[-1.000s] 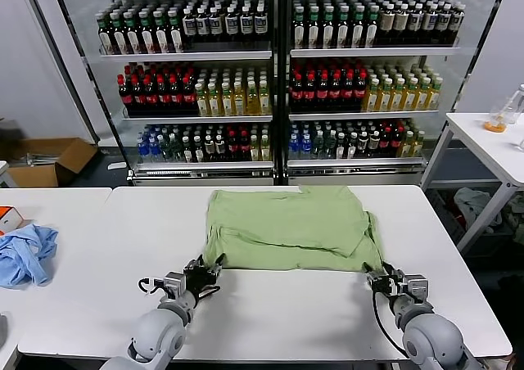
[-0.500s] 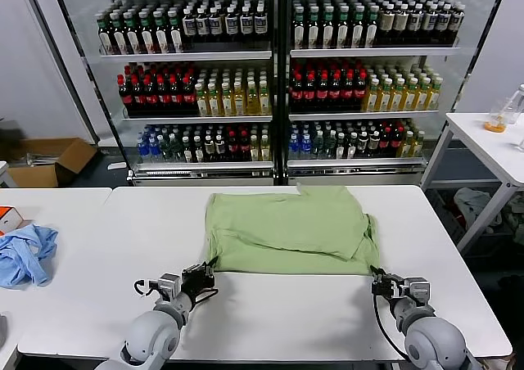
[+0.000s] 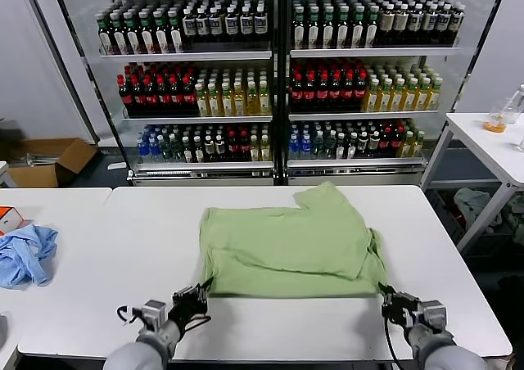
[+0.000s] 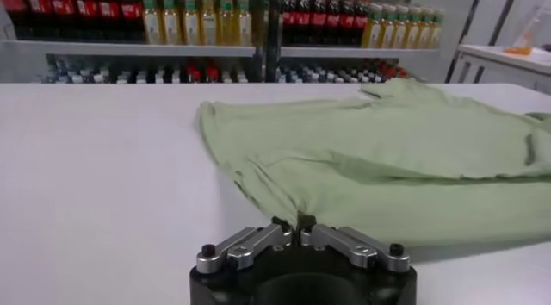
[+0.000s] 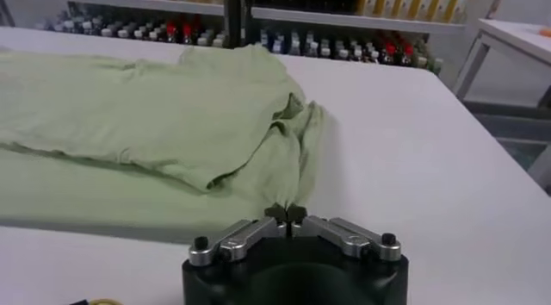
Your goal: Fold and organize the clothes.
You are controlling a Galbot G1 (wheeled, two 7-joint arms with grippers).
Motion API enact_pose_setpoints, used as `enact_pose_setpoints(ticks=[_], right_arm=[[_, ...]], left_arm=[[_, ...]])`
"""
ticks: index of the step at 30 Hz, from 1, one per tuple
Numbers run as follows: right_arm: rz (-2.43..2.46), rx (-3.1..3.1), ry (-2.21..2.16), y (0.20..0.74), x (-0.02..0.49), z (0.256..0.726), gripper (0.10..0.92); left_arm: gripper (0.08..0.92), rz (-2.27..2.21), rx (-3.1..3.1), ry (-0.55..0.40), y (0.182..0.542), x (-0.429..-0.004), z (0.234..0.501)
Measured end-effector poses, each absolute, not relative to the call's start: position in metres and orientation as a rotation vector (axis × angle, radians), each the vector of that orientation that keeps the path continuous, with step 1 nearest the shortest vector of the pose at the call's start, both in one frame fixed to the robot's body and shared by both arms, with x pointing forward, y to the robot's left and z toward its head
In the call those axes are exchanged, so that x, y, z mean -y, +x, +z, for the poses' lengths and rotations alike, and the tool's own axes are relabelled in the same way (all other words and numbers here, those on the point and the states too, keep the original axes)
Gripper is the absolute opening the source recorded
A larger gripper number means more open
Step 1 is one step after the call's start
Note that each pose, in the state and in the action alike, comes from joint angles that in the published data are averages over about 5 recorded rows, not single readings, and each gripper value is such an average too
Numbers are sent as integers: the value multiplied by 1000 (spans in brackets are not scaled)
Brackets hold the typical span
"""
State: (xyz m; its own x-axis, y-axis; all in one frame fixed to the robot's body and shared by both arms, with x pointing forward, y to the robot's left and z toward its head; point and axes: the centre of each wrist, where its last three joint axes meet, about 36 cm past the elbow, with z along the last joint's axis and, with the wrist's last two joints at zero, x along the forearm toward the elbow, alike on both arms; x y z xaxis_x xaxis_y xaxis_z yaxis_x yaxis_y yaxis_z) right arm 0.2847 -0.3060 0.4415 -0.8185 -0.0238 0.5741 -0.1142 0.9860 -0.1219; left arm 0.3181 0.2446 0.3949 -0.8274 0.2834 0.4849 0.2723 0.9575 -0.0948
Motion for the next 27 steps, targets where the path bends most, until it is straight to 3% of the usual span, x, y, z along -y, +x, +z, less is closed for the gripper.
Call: enact_pose_setpoints(ticks=[8,12,19,27], right_arm=[[253,2480,107,243,298,456,128],[278,2495,113,234,296,467,225],[314,2574,114,238,298,489,432],[293,2676,116,278,298,499,649]], left_arm=[[105,13,2557,-393,273,-250,410],[146,6,2538,-392,257,-252,418],[343,-14,2585,-376,252,-259,441],[577,-22,2672,-324,273,-269,453]])
